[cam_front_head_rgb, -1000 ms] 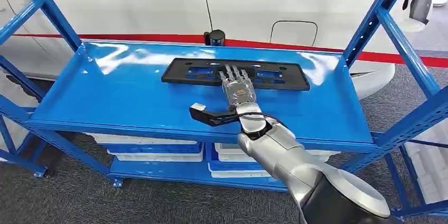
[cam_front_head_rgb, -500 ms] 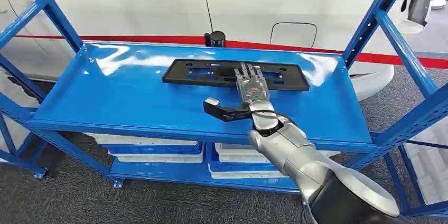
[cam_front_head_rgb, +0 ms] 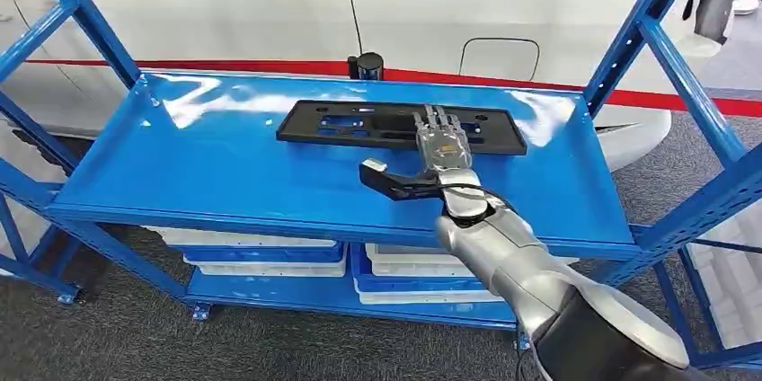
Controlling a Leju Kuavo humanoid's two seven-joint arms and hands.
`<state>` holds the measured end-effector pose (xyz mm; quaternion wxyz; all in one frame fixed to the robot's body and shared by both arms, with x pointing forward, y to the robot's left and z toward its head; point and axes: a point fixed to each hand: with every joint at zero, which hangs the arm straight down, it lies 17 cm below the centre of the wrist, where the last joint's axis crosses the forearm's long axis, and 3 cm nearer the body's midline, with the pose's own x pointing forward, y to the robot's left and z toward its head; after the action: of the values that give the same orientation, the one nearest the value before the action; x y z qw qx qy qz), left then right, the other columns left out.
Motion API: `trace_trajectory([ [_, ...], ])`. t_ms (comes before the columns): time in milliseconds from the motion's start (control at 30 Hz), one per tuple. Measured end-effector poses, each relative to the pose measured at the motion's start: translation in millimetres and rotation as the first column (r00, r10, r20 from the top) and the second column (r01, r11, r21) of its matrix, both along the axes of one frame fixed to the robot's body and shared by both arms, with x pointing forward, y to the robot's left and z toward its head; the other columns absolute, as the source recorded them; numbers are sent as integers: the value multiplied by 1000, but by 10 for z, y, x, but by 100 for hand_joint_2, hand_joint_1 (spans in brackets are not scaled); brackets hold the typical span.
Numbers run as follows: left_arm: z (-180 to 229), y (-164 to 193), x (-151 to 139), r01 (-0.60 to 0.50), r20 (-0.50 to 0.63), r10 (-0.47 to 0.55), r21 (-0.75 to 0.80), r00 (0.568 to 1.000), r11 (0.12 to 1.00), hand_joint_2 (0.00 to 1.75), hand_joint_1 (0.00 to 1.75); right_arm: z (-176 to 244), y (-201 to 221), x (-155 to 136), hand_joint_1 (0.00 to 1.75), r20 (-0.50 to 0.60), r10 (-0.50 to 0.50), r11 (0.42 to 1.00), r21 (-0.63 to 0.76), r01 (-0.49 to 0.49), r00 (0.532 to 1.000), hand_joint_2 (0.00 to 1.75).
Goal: Take the parts from the cabinet and place them on the table.
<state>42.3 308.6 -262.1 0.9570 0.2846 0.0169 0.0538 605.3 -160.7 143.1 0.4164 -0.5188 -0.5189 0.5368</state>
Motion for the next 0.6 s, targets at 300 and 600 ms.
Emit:
trace_trajectory([
  [300,4,19,6,10,-2,-10,6,1000,1000,0,0,-75,39,-65,175,14,29,1000,-4,-29,999,175],
  [600,12,41,47,25,17,-25,18,1000,1000,0,0,29,41,-28,175,41,34,999,-8,-34,999,175],
])
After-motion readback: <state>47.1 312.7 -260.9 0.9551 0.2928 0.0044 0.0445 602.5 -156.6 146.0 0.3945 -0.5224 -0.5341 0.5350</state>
